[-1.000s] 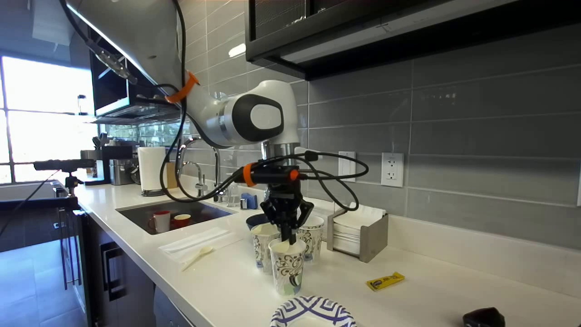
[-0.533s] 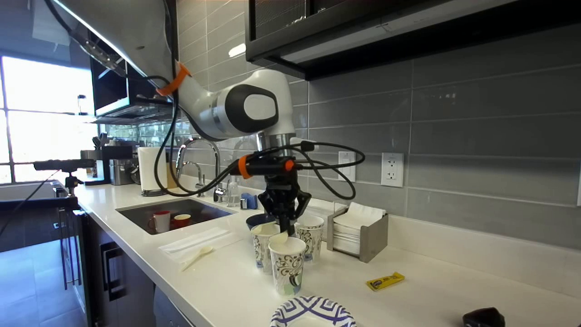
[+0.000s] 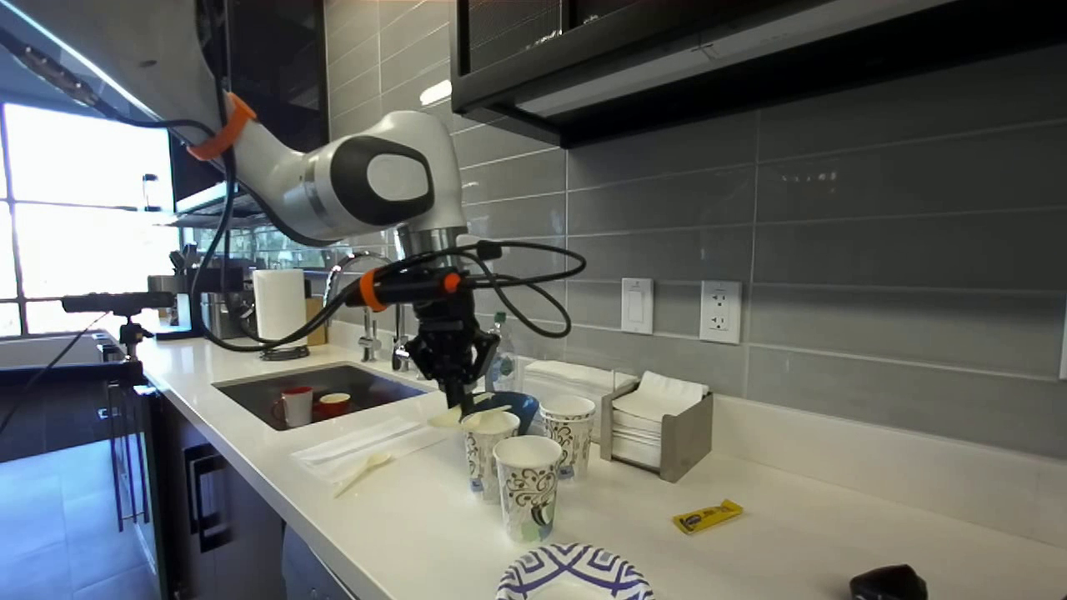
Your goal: Pick up the plastic spoon from the paper cup on the right and put it on the kitchen counter, pick up the plastic spoon from the paper cup on the left and put it on the paper cup on the right, pick up the plastic spoon on the kitchen counter and put it on the paper cup to the left
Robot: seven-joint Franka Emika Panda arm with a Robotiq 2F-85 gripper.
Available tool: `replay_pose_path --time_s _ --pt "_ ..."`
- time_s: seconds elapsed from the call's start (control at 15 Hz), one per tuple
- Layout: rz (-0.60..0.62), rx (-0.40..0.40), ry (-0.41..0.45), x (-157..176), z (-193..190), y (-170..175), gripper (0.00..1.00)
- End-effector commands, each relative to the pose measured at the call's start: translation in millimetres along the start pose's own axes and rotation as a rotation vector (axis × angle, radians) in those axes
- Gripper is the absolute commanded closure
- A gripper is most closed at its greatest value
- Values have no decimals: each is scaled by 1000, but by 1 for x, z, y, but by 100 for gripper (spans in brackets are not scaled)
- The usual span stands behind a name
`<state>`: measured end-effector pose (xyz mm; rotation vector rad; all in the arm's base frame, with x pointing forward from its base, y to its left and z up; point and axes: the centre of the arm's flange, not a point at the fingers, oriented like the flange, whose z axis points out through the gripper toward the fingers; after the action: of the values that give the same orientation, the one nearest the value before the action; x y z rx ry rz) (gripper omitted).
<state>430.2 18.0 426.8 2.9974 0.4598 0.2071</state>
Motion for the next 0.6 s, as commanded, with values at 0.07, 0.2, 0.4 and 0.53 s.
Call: replay_pose_path --time_s 0.07,0.2,0.4,0.53 --pt "-105 6 -26 -26 -1 -54 96" --pt "-145 20 -41 -31 4 -70 96" --pt "-132 7 -43 -19 8 -63 84" --pt "-127 8 -43 -19 9 -60 84"
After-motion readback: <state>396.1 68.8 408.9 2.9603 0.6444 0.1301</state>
